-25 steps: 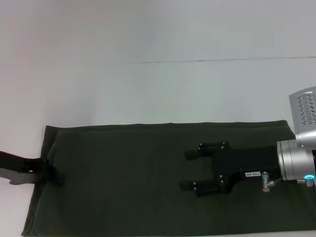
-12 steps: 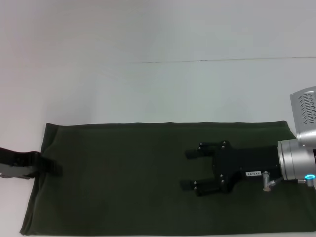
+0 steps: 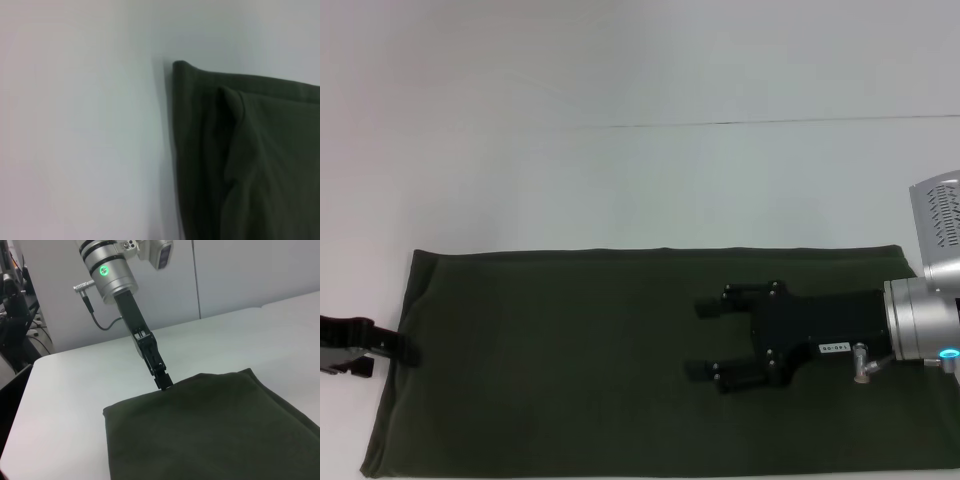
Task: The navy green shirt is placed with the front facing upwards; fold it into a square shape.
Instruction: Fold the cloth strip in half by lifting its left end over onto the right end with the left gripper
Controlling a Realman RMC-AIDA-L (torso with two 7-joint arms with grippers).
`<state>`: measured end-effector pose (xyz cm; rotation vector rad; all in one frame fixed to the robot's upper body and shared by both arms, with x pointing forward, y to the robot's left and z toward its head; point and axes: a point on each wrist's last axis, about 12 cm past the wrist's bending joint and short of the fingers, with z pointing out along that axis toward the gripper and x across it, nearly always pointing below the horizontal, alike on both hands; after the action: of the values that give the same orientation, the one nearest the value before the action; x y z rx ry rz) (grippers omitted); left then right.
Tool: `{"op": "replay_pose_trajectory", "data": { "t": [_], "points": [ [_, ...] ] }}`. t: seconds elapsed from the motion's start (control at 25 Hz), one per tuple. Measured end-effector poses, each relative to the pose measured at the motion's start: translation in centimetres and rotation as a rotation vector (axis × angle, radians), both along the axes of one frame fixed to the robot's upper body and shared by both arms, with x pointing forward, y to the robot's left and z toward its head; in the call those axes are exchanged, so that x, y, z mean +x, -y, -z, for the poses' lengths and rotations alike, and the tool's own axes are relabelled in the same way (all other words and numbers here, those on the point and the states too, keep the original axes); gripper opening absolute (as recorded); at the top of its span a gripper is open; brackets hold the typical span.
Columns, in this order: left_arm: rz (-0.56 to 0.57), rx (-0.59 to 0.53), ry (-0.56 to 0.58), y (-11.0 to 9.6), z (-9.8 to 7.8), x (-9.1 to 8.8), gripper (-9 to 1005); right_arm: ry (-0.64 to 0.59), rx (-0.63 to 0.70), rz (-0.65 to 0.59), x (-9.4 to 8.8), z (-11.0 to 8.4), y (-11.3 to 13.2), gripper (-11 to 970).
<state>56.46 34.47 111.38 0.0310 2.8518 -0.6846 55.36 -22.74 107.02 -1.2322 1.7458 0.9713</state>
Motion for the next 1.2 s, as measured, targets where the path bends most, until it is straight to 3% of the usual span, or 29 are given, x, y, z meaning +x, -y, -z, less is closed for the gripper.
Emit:
{"op": "replay_pose_trajectory", "data": {
  "t": [0.12, 1.2],
  "points": [
    [-0.001, 0.005, 0.007, 0.03, -0.06, 0.04, 716, 0.001, 0.001, 0.0, 0.03, -0.03, -0.02, 857],
    [0.024, -0.007, -0.018, 0.98, 0.76, 0.12, 716, -0.001, 0.001, 0.001, 0.0, 0.0, 0.0, 857]
  ]
}}
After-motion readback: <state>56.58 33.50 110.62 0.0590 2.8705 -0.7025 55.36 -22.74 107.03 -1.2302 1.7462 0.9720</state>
